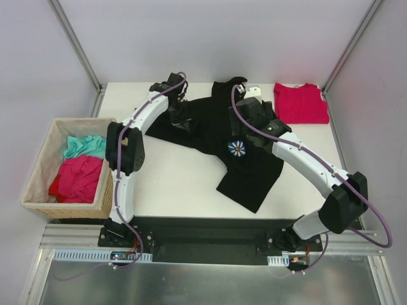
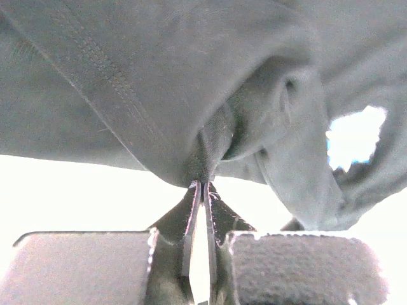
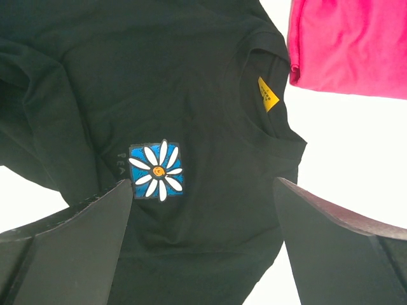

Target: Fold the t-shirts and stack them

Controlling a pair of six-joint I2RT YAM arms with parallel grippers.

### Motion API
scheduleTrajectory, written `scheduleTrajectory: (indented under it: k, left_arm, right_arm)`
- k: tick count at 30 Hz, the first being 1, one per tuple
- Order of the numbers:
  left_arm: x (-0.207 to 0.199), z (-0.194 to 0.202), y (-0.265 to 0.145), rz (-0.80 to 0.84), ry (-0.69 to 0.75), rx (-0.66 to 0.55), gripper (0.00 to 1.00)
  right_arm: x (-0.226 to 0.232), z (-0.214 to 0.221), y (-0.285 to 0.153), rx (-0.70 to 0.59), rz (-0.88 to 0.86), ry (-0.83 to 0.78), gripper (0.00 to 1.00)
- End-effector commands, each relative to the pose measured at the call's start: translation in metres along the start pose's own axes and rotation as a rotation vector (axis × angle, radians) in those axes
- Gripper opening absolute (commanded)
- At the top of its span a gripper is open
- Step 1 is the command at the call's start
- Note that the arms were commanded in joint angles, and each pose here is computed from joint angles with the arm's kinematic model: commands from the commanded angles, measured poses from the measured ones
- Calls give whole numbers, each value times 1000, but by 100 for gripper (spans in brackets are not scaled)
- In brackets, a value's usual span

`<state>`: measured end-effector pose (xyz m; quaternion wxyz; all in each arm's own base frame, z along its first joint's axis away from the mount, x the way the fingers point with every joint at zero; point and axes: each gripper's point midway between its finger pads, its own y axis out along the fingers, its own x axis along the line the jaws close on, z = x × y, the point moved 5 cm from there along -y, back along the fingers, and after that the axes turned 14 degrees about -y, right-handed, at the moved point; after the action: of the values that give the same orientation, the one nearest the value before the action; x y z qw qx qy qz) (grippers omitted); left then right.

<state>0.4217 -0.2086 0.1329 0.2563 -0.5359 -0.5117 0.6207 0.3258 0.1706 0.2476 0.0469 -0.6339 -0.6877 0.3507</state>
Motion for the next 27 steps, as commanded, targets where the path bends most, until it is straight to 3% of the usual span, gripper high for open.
scheduleTrajectory:
  k: [1, 15, 27]
  left_arm:
    - [-11, 14, -77, 68, 58, -128, 0]
    - [43, 110, -158, 121, 97, -185, 0]
    - [116, 179, -167, 88, 75, -221, 0]
  right_arm:
    - [1, -7, -9, -40, -9, 23, 97]
    - [13, -5, -13, -37, -21, -7, 97]
    - [15, 5, -23, -4, -1, -61, 97]
